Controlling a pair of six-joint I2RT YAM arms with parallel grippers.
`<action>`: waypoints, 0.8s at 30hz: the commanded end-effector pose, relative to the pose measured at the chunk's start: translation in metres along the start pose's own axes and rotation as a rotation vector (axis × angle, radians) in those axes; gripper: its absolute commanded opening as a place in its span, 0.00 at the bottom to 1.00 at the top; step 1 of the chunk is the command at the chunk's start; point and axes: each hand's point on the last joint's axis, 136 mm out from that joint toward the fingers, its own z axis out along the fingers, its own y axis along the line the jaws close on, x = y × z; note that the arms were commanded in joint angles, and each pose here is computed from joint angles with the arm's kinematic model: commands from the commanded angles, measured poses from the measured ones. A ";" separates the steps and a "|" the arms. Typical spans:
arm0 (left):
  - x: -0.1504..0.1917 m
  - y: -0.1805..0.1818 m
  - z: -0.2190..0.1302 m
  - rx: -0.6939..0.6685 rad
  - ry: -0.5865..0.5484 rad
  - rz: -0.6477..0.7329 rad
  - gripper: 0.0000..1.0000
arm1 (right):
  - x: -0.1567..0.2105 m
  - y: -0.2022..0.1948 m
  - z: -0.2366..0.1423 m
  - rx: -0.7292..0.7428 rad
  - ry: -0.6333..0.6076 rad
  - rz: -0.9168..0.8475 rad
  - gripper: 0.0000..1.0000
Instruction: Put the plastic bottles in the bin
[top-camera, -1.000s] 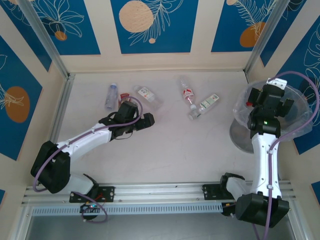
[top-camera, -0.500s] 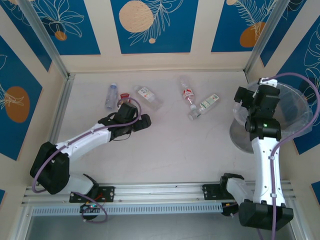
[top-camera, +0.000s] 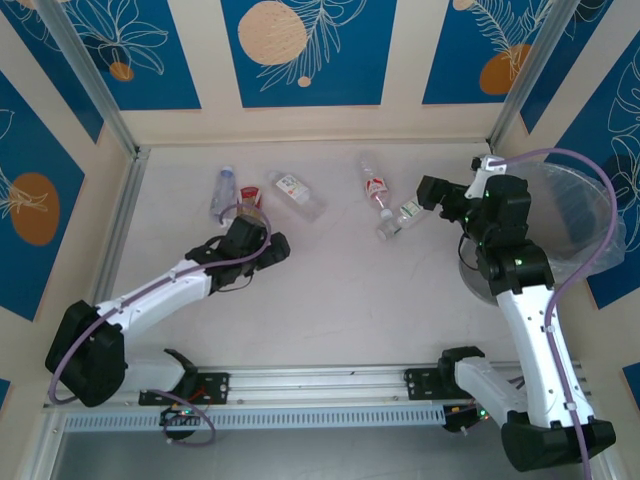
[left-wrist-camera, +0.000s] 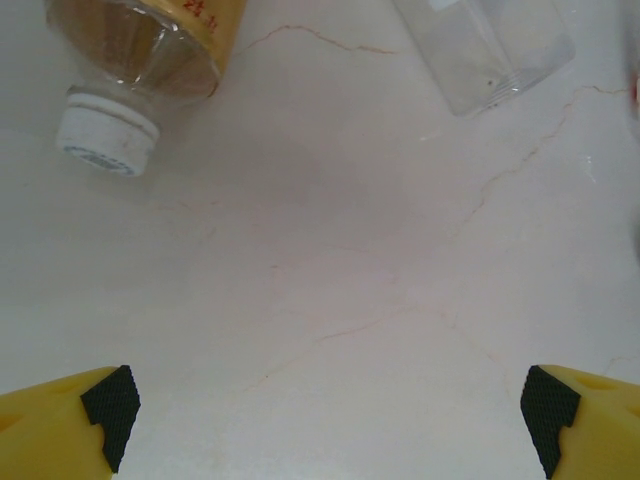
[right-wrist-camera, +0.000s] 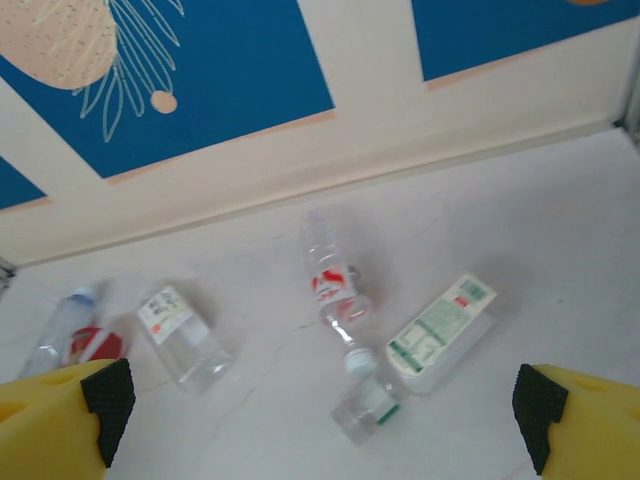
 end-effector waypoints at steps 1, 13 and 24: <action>-0.015 0.000 -0.007 0.025 -0.071 -0.021 0.99 | 0.006 0.002 0.001 0.002 0.000 0.113 0.99; -0.038 0.009 -0.008 0.004 -0.068 0.052 0.99 | 0.033 0.051 0.011 -0.239 0.050 0.031 0.99; -0.073 0.020 0.004 -0.126 0.086 0.376 0.99 | 0.040 0.046 0.014 -0.185 0.039 0.002 0.99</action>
